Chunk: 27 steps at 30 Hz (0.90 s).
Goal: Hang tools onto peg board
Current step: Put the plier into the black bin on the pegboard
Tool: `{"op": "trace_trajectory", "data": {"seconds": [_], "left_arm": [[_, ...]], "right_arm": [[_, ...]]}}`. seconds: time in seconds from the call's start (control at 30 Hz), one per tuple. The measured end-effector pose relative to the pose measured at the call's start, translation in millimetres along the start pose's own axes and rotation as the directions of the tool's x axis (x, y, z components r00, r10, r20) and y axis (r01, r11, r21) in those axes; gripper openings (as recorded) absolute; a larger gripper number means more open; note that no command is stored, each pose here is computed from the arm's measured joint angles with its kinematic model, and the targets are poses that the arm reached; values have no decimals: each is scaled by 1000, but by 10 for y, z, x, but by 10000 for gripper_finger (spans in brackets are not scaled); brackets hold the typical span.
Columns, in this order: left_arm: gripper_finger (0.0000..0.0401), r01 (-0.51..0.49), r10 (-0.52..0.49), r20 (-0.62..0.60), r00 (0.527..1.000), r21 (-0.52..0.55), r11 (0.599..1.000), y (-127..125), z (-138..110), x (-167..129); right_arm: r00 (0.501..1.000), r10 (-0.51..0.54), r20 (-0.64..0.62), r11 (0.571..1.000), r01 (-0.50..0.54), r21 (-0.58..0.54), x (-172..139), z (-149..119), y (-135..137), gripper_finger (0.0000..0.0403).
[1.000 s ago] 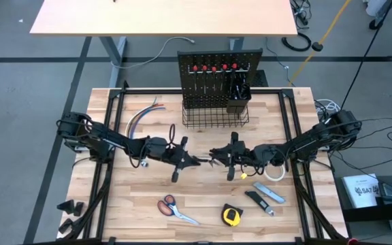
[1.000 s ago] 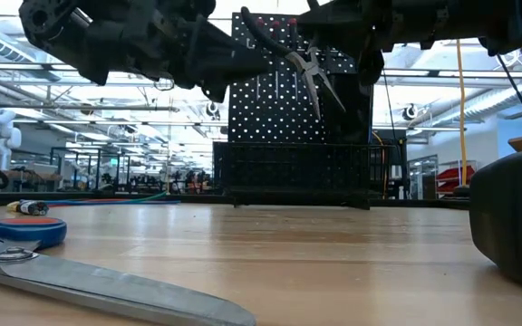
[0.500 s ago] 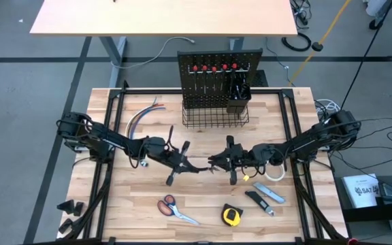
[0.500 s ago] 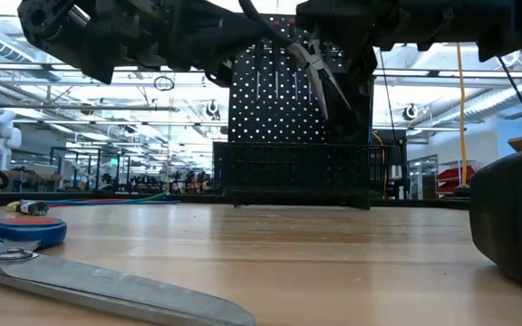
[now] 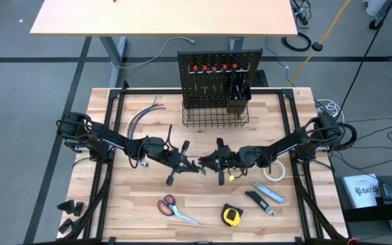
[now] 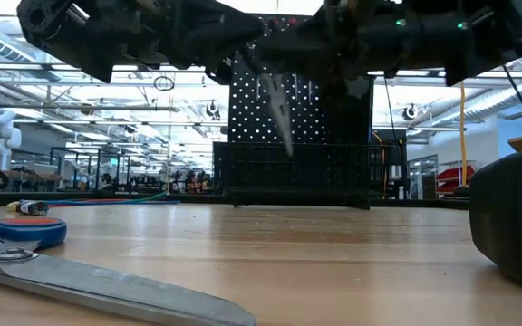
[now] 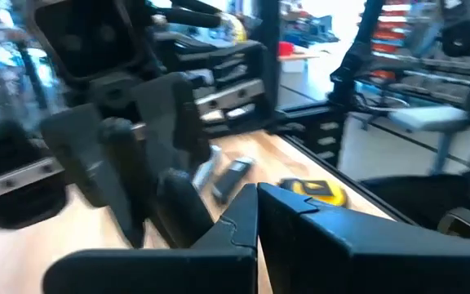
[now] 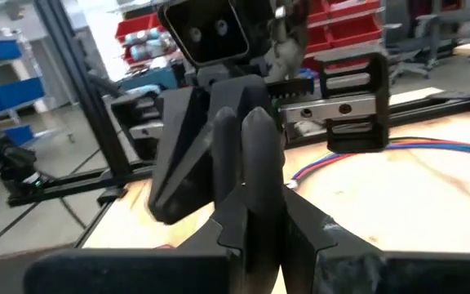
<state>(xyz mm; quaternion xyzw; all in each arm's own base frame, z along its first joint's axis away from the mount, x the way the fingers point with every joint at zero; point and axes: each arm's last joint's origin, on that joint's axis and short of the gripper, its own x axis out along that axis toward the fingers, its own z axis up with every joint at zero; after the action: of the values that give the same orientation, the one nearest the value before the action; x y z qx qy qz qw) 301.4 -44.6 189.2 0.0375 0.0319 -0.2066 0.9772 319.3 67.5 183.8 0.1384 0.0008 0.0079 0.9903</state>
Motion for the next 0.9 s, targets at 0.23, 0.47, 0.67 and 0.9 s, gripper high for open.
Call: {"op": "trace_trajectory", "data": {"seconds": [0.23, 0.47, 0.67, 0.9], "left_arm": [[3, 53, -53, -8, 999, -5, 999, -40, -13, 2], [5, 61, -61, -5, 998, 4, 998, -51, -10, 5], [20, 91, -91, 1, 996, 3, 996, -55, -3, 5], [39, 81, -81, -32, 996, -11, 997, -40, -24, 8]], "right_arm": [[998, 47, -29, 999, -47, -2, 143, -65, 21, 31], [998, 49, -30, 999, -49, -3, 144, -48, 20, 31], [998, 52, -25, 999, -53, -13, 140, -14, 32, 31], [998, 51, -38, 997, -54, -60, 4, 257, 87, 31]]}}
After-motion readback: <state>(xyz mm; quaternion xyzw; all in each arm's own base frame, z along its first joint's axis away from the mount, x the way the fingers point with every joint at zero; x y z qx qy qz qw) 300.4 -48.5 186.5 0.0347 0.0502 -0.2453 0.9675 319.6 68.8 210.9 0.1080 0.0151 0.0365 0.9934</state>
